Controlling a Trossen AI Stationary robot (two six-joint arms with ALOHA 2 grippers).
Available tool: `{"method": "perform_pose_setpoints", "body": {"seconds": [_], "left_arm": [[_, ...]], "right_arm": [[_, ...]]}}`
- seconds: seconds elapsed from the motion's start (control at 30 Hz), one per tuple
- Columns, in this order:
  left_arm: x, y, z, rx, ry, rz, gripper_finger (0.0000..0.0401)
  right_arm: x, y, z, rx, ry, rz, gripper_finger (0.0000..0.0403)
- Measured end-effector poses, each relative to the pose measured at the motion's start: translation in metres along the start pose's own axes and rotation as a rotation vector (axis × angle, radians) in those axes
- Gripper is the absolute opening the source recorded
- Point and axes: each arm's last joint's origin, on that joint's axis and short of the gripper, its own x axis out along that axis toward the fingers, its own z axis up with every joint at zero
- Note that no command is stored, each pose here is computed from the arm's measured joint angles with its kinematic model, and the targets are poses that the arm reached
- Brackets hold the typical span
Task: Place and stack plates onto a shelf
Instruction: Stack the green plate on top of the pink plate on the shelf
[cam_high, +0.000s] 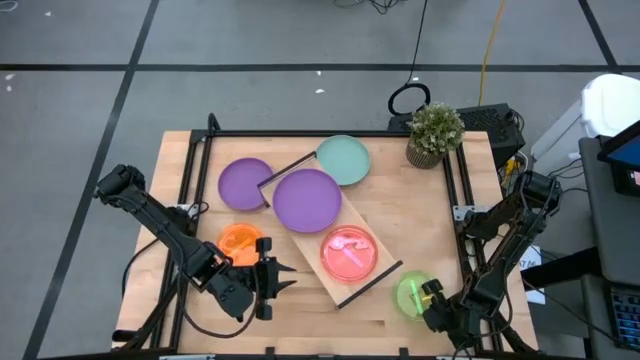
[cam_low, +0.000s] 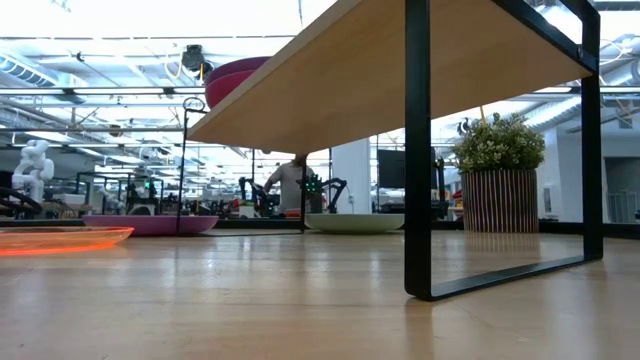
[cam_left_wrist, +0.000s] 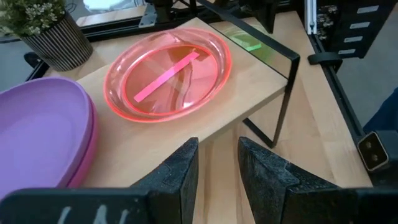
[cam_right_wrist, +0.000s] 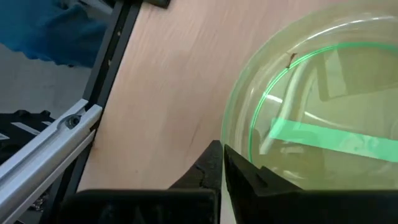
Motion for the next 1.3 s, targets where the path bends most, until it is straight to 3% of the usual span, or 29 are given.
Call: {"method": "perform_pose_setpoints", "body": {"seconds": [0.27,0.6,1.1,1.3], "left_arm": [[0.004,0.005,0.002,-0.008,0.002,0.017,0.0120],[0.005,0.007,0.002,-0.007,0.004,0.022,0.0120],[0.005,0.007,0.002,0.023,0.004,0.023,0.0120],[0.005,0.007,0.002,0.023,0.004,0.023,0.0120]], "right_arm": [[0.000,-0.001,-0.001,0.011,0.008,-0.005,0.0000],[-0.003,0.001,0.001,0.113,0.020,-0.013,0.0000],[-0.065,0.034,0.043,0.163,0.014,-0.028,0.0000],[-0.051,0.030,0.038,0.203,0.031,-0.074,0.0000]]}}
